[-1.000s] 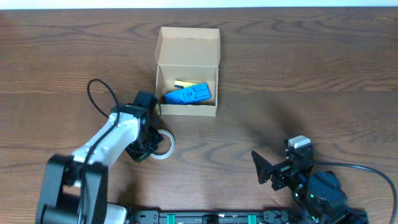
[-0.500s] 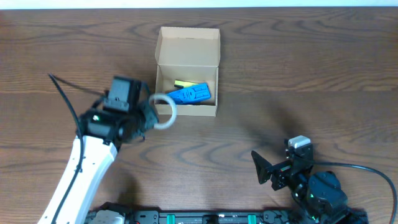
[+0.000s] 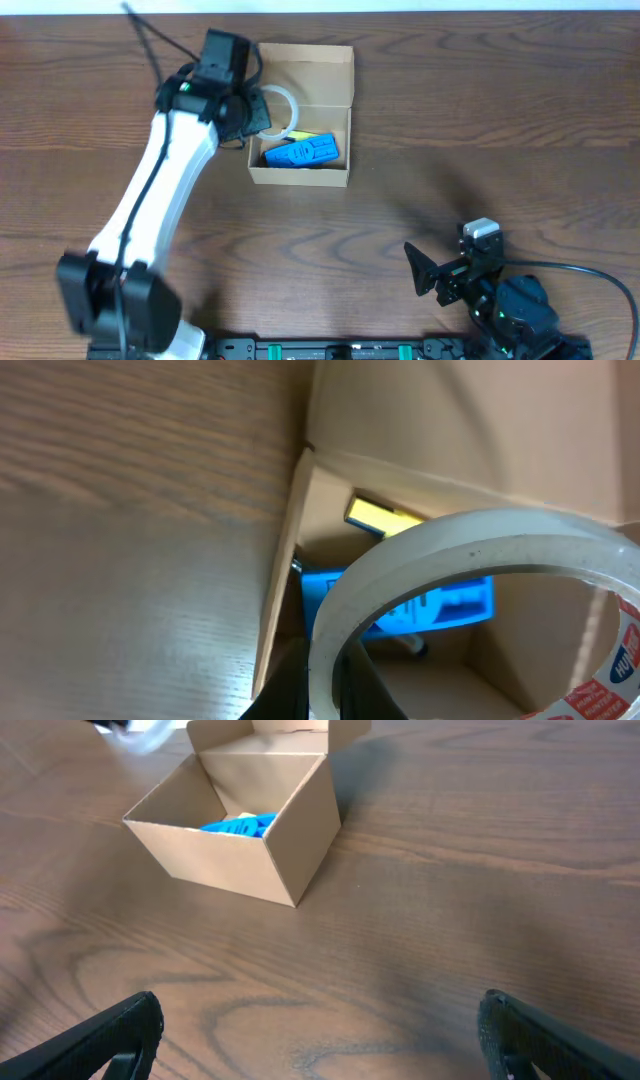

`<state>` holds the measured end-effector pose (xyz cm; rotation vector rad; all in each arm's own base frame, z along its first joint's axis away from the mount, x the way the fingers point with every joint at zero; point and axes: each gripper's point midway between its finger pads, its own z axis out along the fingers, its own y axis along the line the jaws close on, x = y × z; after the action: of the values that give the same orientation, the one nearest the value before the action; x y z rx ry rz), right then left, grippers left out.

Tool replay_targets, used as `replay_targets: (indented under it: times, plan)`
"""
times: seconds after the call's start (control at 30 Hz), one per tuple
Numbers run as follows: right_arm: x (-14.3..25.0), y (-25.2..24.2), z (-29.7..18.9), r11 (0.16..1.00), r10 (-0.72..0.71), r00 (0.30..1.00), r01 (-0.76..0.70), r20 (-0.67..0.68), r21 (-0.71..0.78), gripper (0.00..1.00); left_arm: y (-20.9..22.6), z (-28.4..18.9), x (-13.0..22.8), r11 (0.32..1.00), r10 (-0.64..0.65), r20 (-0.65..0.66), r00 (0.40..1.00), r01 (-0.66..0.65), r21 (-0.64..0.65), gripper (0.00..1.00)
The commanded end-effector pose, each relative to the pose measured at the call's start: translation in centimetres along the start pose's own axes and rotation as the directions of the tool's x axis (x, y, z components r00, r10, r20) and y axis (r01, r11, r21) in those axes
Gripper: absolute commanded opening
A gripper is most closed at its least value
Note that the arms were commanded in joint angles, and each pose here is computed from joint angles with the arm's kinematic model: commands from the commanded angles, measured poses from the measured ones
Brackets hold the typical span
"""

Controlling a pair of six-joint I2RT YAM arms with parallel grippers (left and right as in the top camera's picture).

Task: Pack container
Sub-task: 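Lift the clear tape with the left gripper and drop it into the box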

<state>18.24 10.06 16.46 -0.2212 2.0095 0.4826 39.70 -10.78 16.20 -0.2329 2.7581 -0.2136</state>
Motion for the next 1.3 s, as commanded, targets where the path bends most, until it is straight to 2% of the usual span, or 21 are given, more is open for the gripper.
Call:
replay_targets:
  times: [0.0,0.2,0.37,0.47,0.67,0.97,1.27]
  plan:
    - [0.0,-0.3,0.0,1.0,0.013,1.0,-0.013,0.006,0.012,0.99,-0.5,1.3,-0.3,0.993,0.119,-0.04,0.992,-0.119,0.011,0.05]
    - [0.0,-0.3,0.0,1.0,0.013,1.0,-0.013,0.006,0.012,0.99,-0.6,3.8,0.9,0.98,0.199,-0.118,0.973,-0.2,0.007,0.05]
    - [0.0,-0.3,0.0,1.0,0.013,1.0,-0.013,0.006,0.012,0.99,-2.6,4.2,1.8,0.946,0.323,-0.118,0.939,-0.321,0.035,0.05]
    - [0.0,-0.3,0.0,1.0,0.013,1.0,-0.013,0.006,0.012,0.99,-4.3,4.2,2.7,0.904,0.428,-0.113,0.897,-0.424,0.059,0.05]
    - [0.0,-0.3,0.0,1.0,0.013,1.0,-0.013,0.006,0.012,0.99,-5.3,4.9,3.9,0.832,0.553,-0.133,0.822,-0.554,0.032,0.06]
    - [0.0,-0.3,0.0,1.0,0.013,1.0,-0.013,0.006,0.012,0.99,-4.3,8.9,6.0,0.811,0.572,-0.257,0.779,-0.583,0.04,0.05]
    - [1.5,-0.7,-0.1,1.0,0.01,0.998,-0.008,-0.056,0.03,0.99,-5.3,8.7,4.6,0.823,0.561,-0.206,0.802,-0.567,0.035,0.05]
